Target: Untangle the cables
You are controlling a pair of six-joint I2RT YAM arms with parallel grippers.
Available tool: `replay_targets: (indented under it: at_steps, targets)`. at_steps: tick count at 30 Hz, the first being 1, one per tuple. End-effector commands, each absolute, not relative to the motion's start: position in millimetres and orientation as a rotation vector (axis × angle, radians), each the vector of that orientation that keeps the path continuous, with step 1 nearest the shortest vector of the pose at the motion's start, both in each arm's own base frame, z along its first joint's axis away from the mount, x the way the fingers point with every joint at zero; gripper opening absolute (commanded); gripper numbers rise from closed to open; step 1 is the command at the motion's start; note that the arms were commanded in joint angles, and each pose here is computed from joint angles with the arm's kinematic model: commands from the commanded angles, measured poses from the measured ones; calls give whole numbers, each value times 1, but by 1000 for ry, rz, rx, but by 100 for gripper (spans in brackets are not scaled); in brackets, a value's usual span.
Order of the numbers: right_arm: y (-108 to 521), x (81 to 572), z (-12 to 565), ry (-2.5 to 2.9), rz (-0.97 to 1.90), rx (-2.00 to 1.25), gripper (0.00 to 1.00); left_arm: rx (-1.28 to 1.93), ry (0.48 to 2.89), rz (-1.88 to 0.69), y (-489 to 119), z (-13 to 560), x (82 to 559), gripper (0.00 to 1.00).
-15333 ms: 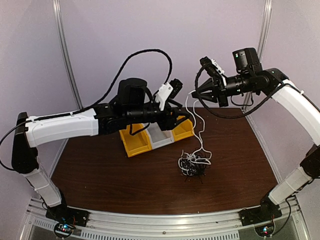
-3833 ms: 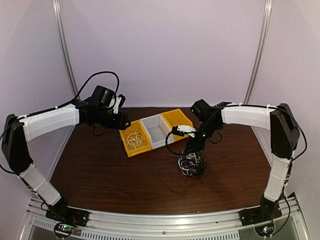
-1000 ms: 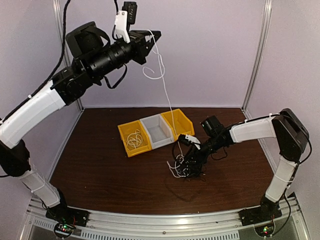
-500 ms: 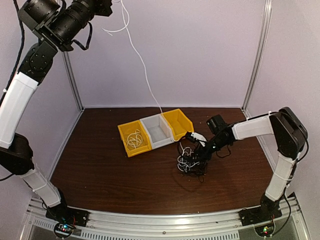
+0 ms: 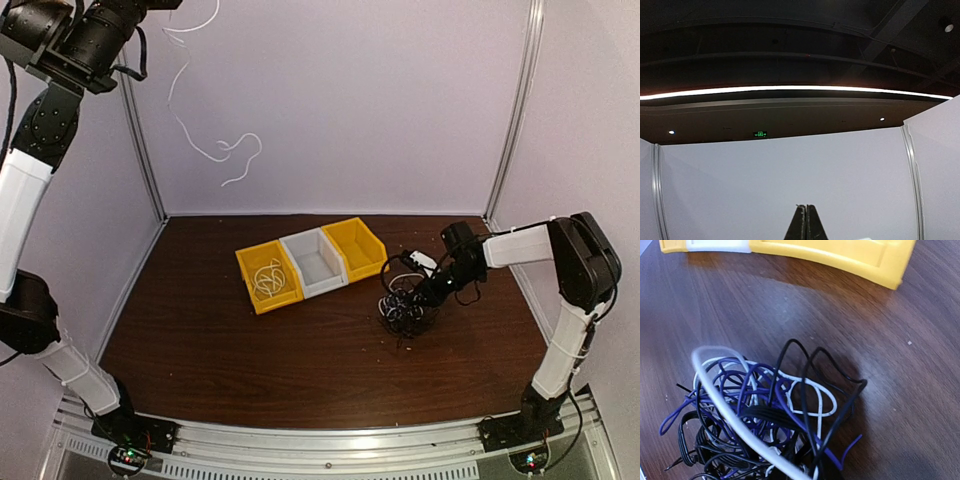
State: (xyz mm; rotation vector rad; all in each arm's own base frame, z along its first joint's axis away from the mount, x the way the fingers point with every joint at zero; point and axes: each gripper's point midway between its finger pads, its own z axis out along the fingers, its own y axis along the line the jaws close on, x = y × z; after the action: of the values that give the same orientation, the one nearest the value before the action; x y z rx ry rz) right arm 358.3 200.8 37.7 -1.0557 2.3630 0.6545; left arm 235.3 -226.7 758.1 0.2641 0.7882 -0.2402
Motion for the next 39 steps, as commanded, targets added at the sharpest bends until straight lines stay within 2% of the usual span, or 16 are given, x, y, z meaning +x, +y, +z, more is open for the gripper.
replay_targets:
  at_steps: [1, 6, 10, 13, 15, 19, 27, 39]
  targets:
    - [193, 357, 54, 2365, 662, -1066, 20, 271, 838, -207, -232, 738, 248, 0]
    - [196, 355, 105, 2277, 662, -1093, 47, 385, 1014, -109, -272, 681, 292, 0]
    - [191, 352, 144, 2214, 595, -1125, 59, 454, 1165, -34, -283, 636, 330, 0]
    - [187, 345, 167, 2172, 552, -1128, 73, 461, 1250, -41, -280, 611, 350, 0]
    - [185, 339, 179, 2136, 535, -1126, 77, 453, 1282, -73, -277, 600, 358, 0]
    - [182, 328, 188, 2071, 513, -1106, 78, 444, 1309, -97, -272, 588, 369, 0]
    - [174, 326, 161, 2077, 459, -1070, 79, 433, 1360, -77, -266, 567, 396, 0]
    - [172, 326, 137, 2126, 462, -1081, 79, 385, 1318, -75, -251, 584, 409, 0]
